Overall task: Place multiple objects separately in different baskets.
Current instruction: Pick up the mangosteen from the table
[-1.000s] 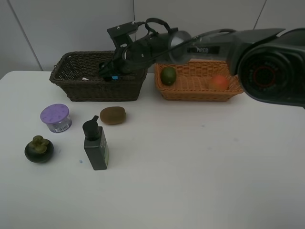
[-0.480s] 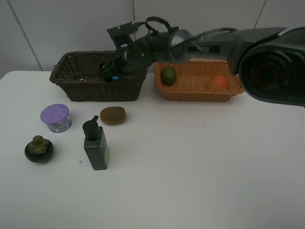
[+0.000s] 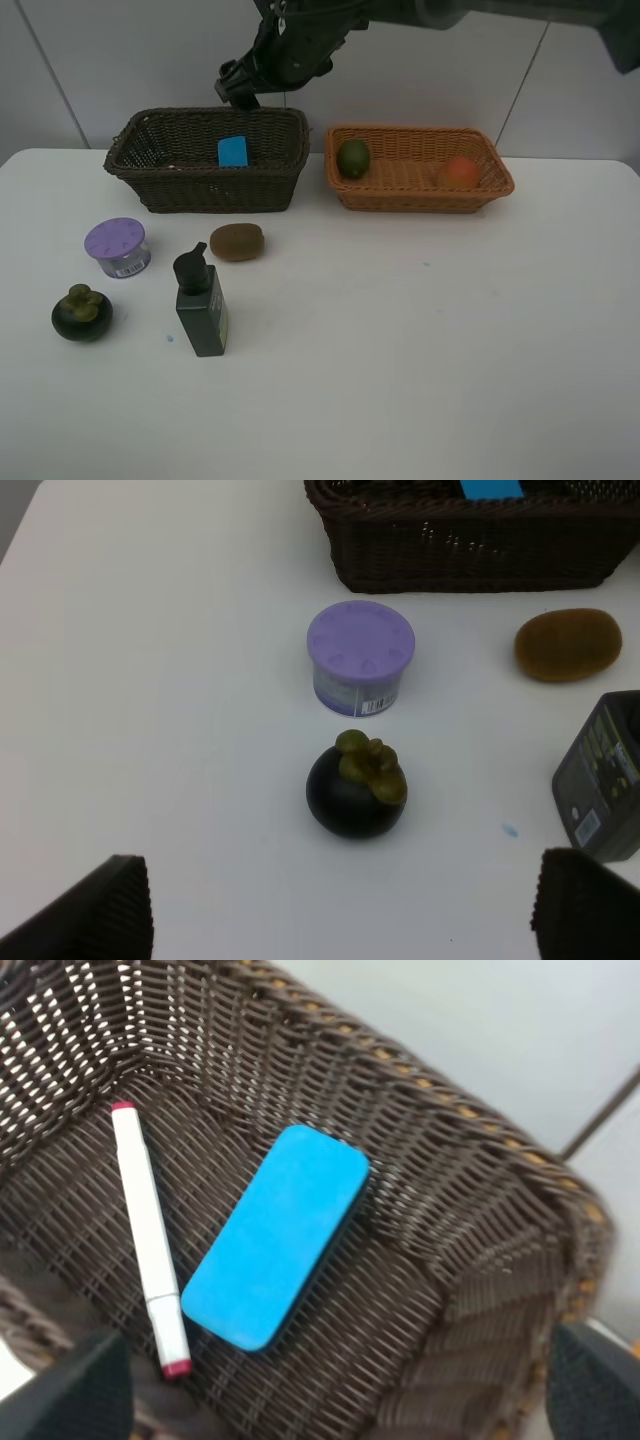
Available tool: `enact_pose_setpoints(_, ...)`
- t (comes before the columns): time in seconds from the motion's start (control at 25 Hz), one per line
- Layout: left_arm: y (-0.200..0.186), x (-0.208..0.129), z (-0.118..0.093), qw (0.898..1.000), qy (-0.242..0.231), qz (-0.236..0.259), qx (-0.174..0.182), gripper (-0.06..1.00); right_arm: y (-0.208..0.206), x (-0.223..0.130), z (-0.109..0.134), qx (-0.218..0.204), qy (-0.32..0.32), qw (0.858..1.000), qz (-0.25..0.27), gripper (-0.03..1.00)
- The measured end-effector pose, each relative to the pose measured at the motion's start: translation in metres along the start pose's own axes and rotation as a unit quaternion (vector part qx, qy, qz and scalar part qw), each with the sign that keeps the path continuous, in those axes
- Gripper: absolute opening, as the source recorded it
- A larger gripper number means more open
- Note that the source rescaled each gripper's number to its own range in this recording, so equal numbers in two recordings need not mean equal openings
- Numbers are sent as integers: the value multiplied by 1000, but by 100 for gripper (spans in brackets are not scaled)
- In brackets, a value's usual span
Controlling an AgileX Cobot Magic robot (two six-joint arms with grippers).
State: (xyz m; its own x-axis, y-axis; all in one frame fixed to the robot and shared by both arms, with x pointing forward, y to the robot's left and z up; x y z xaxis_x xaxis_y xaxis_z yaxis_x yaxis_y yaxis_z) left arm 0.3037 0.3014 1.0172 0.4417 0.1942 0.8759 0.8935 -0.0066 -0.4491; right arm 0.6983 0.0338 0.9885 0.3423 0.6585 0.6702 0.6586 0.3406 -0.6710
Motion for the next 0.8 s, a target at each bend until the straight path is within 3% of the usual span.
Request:
enact_pose_setpoints(0.36,0,0,0,1000,0,0,0,100,-99,14,-27,-15,14,999,27,100)
enact_pose_setpoints(0.8,0,0,0,1000,0,0,0,100,-209,-1,-45,-22,36,996,73,100)
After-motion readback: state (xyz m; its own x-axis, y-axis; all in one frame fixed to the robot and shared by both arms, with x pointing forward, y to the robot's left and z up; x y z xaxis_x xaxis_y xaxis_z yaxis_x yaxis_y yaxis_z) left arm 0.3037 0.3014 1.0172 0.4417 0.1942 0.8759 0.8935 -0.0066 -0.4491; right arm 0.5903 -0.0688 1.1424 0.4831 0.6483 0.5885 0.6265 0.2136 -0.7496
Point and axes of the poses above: a point on each arm's last joint axis where the gripper is mounted, y pointing out along that axis toward the gripper, z along the wrist's bending axis when the last joint is at zero, x = y × z, the point moved 8 cm from there along y, pointing out along that axis toward the gripper, and after that the axes turned 11 degrees about -y, right-handed, at the moved point
